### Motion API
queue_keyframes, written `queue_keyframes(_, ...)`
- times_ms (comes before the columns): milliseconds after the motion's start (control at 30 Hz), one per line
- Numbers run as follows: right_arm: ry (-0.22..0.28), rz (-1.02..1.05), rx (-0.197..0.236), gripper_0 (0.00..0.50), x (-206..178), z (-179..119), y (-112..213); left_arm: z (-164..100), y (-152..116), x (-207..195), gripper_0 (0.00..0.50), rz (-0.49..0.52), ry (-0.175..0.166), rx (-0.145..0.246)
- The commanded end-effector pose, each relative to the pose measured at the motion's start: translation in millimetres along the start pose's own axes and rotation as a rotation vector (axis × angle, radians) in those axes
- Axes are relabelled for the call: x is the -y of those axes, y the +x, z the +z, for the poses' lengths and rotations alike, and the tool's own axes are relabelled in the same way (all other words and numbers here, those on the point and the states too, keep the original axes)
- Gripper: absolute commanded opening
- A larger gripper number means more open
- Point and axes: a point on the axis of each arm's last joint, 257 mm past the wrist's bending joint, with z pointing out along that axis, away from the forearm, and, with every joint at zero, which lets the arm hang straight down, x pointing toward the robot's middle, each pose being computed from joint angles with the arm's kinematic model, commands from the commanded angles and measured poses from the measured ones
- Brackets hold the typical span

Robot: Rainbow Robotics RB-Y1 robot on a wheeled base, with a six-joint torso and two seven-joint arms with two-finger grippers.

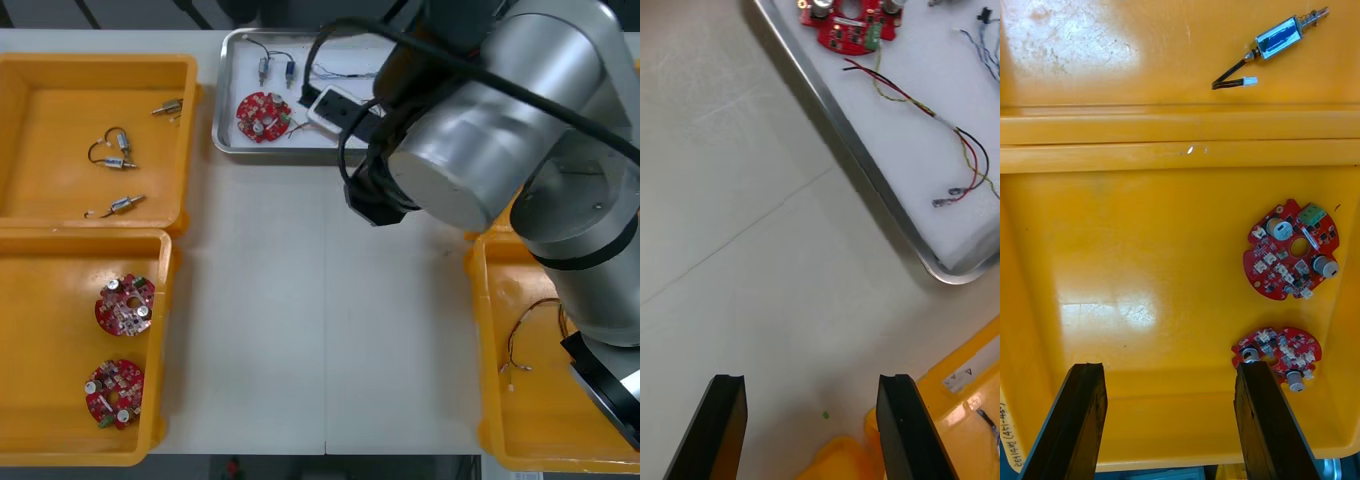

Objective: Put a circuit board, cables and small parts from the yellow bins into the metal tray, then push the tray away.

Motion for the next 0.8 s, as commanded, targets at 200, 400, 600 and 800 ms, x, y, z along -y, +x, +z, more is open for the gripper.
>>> queue_keyframes(200,0.030,0.306,0.008,0.500,56.8,-15.5,68.3,-14.9,-1.2,-14.5,0.500,0.111,-0.055,0.011)
queue_keyframes(400,0.032,0.484,0.009,0.500,85.9,-28.4,116.2,-14.9,-1.2,-14.5,0.500,0.111,-0.055,0.011)
queue_keyframes(600,0.108,0.627,-0.022,0.500,111.0,-38.8,167.7,-14.9,-1.2,-14.5,0.500,0.111,-0.055,0.011)
queue_keyframes(800,0.146,0.738,-0.072,0.500,124.1,-44.7,215.9,-14.9,-1.2,-14.5,0.500,0.111,-0.055,0.011)
